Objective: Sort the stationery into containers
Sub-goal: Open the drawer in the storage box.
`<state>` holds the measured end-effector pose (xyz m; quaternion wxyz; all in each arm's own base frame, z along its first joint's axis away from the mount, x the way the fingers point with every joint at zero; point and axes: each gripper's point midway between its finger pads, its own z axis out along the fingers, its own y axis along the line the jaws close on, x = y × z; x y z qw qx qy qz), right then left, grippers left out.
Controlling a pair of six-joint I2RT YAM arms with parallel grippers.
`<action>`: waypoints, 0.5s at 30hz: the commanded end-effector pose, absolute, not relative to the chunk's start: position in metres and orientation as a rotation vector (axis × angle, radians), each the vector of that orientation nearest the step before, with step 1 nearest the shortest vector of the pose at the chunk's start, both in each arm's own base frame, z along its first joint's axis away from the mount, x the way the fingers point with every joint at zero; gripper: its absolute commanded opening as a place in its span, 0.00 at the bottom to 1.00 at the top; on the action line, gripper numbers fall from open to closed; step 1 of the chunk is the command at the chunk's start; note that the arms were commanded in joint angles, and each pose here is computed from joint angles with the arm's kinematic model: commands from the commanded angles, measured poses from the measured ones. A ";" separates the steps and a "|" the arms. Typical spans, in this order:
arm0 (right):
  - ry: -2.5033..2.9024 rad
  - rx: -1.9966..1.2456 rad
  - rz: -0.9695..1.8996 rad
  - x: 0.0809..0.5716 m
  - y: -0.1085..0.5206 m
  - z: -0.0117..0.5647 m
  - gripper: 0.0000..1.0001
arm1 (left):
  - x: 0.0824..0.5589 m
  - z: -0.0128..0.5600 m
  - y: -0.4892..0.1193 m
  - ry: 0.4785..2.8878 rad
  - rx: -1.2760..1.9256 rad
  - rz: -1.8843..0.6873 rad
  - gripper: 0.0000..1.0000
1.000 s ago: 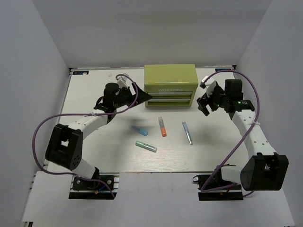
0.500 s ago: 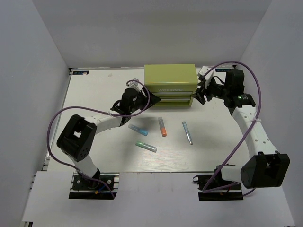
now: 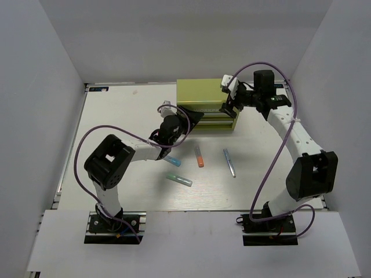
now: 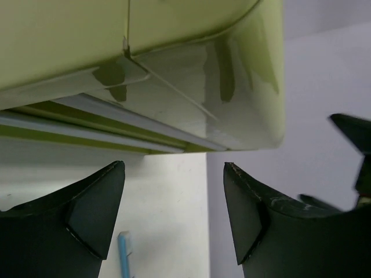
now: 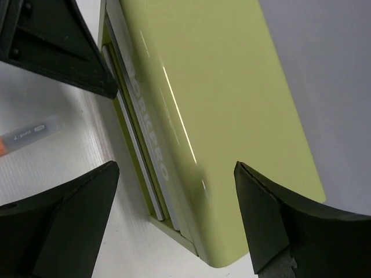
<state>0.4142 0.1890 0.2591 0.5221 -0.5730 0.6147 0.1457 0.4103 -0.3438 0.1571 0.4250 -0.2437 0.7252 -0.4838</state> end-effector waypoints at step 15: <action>1.395 -1.442 0.236 0.444 0.199 0.265 0.82 | 0.425 0.163 -0.357 1.590 -0.906 -1.307 0.74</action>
